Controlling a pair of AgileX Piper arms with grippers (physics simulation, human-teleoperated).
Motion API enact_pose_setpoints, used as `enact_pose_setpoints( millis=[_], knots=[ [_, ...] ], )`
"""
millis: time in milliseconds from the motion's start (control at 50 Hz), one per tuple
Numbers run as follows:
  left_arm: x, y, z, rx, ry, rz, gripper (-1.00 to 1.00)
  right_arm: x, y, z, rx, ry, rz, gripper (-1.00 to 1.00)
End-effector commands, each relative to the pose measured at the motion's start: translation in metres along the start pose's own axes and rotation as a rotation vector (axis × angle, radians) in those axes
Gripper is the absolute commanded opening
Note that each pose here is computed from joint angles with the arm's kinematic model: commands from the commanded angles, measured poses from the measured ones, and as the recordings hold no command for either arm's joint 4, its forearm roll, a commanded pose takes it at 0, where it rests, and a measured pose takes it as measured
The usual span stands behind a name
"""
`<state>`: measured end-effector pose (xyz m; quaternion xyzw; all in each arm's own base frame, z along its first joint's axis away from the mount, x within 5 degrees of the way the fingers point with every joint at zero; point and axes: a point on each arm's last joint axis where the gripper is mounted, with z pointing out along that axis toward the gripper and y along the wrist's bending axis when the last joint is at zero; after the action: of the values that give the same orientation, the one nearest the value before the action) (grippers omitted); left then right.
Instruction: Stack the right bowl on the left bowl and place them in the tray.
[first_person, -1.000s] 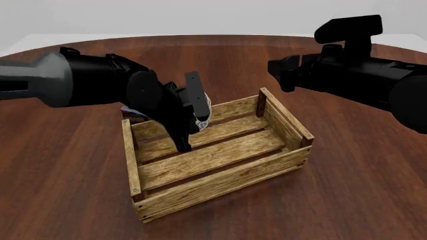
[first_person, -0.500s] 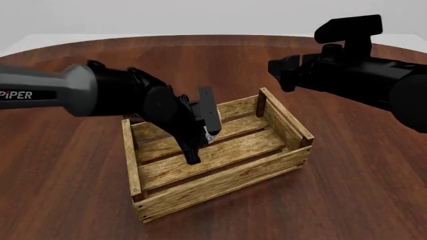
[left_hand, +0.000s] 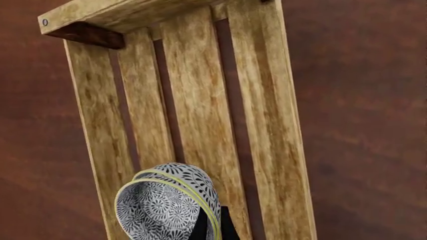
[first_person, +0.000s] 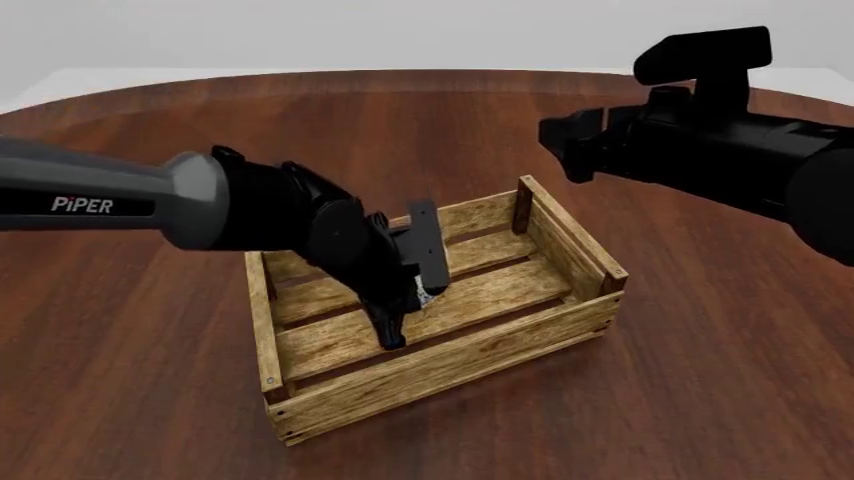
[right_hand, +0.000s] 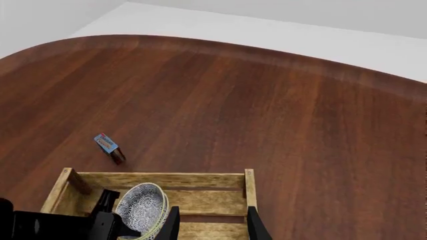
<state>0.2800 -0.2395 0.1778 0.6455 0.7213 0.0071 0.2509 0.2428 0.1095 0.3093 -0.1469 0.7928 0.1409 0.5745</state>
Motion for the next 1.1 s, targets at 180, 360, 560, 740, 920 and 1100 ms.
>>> enact_pose_setpoints(
  millis=[180,360,560,740,920,1100],
  knots=[
    [-0.003,-0.008,0.020,0.016,-0.002,-0.031,-1.00,0.000,0.003,-0.003,-0.012,-0.003,-0.001,1.00],
    [-0.003,-0.013,0.026,0.030,0.007,-0.028,-1.00,0.000,0.004,-0.003,-0.013,0.000,-0.002,1.00],
    [-0.003,-0.018,0.028,0.041,0.013,-0.022,-1.00,0.000,0.004,-0.002,-0.013,0.002,-0.003,1.00],
    [0.001,-0.019,0.029,0.040,0.016,-0.016,1.00,0.001,0.004,0.000,-0.013,0.006,-0.003,1.00],
    [0.013,-0.011,0.014,0.008,0.005,-0.015,1.00,0.001,0.004,0.001,-0.013,0.008,-0.003,1.00],
    [0.021,-0.005,-0.012,-0.041,-0.024,-0.018,1.00,0.002,0.004,0.003,-0.014,0.012,-0.007,1.00]
  ],
)
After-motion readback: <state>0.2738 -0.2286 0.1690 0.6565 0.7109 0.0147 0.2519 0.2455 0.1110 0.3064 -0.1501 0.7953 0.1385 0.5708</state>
